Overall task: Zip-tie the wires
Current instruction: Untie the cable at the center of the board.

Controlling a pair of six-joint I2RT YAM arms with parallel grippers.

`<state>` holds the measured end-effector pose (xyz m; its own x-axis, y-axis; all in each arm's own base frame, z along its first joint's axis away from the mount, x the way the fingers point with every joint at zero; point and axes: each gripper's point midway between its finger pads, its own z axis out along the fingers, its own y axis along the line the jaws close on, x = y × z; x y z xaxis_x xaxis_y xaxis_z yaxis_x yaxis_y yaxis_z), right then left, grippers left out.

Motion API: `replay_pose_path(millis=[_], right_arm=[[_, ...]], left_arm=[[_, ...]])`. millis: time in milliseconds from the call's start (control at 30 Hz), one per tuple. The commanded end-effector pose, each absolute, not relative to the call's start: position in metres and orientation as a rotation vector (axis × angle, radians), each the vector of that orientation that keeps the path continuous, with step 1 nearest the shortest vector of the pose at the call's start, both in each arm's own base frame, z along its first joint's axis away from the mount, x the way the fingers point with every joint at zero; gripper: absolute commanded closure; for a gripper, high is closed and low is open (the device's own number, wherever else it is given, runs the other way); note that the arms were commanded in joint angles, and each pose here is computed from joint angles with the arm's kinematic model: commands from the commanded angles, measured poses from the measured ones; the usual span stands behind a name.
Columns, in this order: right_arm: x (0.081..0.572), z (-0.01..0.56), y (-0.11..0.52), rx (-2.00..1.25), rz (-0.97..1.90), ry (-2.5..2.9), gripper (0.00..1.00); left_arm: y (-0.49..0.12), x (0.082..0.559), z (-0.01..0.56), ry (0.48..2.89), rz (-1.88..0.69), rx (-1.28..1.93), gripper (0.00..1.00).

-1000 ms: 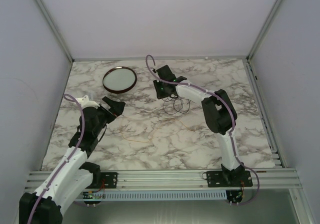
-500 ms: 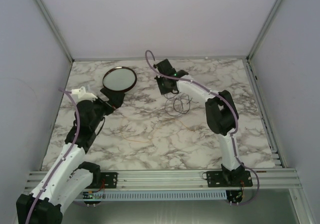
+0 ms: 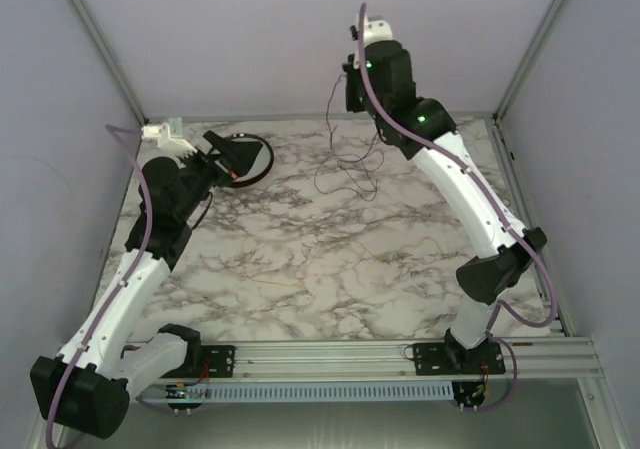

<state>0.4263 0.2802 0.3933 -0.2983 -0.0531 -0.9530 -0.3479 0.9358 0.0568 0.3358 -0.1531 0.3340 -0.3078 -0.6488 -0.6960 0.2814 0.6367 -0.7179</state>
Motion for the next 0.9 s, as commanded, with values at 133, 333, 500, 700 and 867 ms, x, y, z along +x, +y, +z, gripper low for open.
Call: replay_pose_path(millis=[133,333,500,700,867], right_arm=[[0.435,0.505,0.257,-0.15,0.376,1.547,1.0],[0.423,0.527,0.254,-0.171,0.444,1.499,1.0],[0.411,0.541,0.246,-0.214,0.51,1.469,1.0],[0.411,0.579,0.23,-0.249,0.573,1.348,1.0],[0.398,0.591,0.236,-0.298,0.667,1.307,1.0]], left_arm=[[-0.176,0.35,0.383,1.516,-0.995,-0.077,0.0],[-0.183,0.363,0.38,1.514,-1.078,-0.152,0.0],[-0.193,0.375,0.386,1.49,-1.126,-0.125,0.0],[-0.208,0.396,0.396,1.482,-1.153,-0.051,0.0],[-0.228,0.412,0.412,1.395,-1.243,0.04,0.0]])
